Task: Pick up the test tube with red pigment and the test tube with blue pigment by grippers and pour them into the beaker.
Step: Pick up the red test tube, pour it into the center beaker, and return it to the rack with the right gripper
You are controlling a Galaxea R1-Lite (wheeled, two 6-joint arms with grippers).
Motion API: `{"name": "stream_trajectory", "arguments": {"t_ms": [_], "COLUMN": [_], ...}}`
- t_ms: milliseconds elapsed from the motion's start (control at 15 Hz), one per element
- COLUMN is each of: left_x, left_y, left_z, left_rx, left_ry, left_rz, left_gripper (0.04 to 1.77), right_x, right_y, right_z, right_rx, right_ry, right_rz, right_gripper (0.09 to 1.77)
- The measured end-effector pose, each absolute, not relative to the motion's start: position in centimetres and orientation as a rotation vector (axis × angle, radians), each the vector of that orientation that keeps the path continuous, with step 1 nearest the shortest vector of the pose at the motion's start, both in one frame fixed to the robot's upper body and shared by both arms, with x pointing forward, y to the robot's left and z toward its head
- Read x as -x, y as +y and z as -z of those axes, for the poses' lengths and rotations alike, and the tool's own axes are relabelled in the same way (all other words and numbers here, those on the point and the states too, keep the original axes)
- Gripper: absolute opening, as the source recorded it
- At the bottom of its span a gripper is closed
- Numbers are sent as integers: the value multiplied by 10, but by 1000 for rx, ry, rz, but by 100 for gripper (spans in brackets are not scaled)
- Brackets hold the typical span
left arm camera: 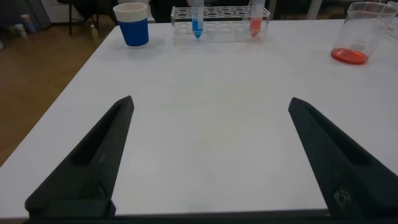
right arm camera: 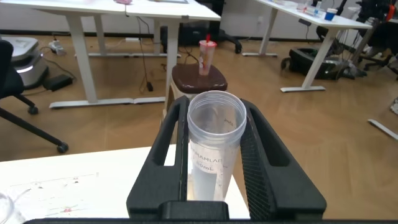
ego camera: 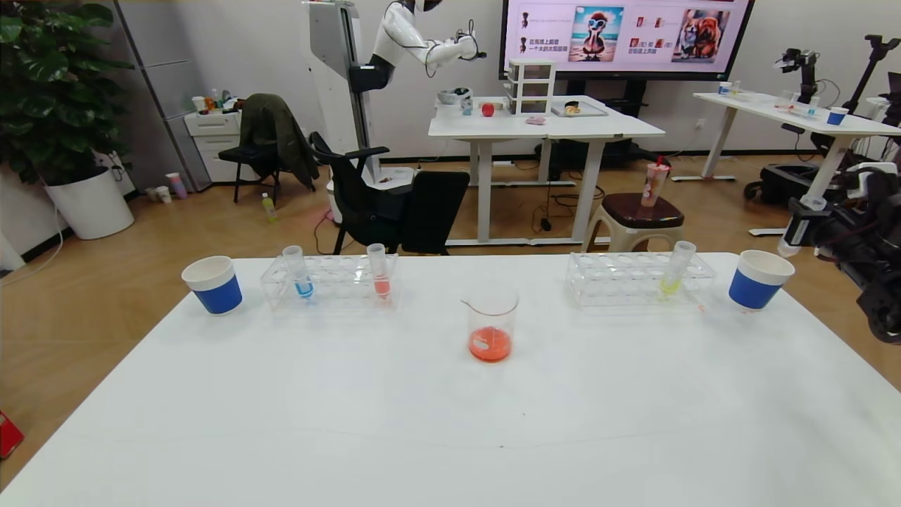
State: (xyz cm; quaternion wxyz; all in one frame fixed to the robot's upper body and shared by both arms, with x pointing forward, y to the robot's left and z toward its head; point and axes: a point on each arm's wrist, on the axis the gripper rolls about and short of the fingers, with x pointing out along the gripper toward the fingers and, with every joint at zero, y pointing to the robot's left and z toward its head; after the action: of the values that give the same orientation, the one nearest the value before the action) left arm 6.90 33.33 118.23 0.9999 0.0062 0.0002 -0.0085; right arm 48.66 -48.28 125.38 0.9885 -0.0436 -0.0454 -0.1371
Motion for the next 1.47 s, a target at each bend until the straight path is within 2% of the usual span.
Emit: {"name": "stream_trajectory", "arguments": {"t_ms": [533, 1267, 1333, 1400, 1467], "left_x": [-69, -69, -69, -69, -69], "left_y": [333, 333, 333, 333, 333], "left_z": [-1182, -1182, -1182, -1182, -1182], "left_rx": [-12, -12, -12, -12, -12], "left_ry": [0, 0, 0, 0, 0], "left_rz": [17, 17, 17, 17, 17], "left_gripper": [173, 173, 173, 173, 173], "right_x": [-503, -500, -499, -499, -499], "right_y": [-484, -478, -478, -478, -477], "right_z": [-1197, -1187, -1186, -1186, -1186], "right_rx": [70, 65, 64, 64, 59], "right_ry": [-33, -34, -27, -26, -30], "right_rz": [265, 250, 249, 249, 247], "right_gripper": [51, 51, 61, 84, 121]}}
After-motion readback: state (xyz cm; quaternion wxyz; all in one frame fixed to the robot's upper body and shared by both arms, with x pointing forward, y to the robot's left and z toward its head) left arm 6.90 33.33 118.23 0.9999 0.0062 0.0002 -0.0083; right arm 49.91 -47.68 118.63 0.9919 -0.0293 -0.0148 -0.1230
